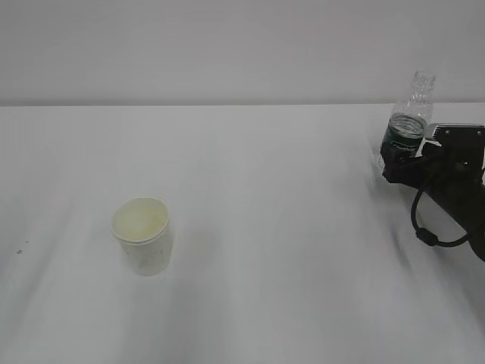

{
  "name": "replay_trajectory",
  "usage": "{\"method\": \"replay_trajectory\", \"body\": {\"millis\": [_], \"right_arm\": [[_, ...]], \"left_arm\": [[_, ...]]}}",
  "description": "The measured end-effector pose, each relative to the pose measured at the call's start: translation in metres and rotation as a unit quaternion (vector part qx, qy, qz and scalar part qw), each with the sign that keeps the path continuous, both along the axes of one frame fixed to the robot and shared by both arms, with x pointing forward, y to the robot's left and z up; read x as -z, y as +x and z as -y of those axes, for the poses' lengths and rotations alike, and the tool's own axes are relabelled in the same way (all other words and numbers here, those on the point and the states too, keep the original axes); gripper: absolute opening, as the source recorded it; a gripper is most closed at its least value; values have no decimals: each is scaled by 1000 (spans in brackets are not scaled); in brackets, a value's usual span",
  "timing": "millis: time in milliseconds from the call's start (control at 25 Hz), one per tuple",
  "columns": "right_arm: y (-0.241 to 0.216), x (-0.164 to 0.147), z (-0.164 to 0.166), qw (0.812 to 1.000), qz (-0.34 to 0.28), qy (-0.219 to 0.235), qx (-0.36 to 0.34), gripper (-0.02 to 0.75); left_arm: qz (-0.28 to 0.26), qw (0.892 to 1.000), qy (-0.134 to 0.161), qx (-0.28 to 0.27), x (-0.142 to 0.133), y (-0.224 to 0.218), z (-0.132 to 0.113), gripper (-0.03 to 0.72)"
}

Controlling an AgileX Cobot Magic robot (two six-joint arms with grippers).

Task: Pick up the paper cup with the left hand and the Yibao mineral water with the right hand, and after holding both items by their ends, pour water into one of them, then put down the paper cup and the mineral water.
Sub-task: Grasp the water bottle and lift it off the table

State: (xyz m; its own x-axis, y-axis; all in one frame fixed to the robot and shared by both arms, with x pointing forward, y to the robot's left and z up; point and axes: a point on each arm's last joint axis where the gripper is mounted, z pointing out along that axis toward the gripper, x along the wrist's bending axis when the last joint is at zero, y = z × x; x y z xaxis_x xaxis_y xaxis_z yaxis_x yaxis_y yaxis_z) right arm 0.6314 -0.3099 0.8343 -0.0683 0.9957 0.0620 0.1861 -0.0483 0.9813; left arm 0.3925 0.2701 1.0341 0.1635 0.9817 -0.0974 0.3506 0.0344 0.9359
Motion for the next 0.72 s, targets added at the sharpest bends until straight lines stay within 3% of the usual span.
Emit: {"method": "replay_trajectory", "body": {"millis": [560,720], "right_arm": [[7,-3,1,1000,0,-2,1,648],[12,9,1,1000,-5,-1,1,648]], "left_arm": [[9,1000,-4,1,9,-2,0,456],[9,1000,-4,1,13,-3,0,456]]}}
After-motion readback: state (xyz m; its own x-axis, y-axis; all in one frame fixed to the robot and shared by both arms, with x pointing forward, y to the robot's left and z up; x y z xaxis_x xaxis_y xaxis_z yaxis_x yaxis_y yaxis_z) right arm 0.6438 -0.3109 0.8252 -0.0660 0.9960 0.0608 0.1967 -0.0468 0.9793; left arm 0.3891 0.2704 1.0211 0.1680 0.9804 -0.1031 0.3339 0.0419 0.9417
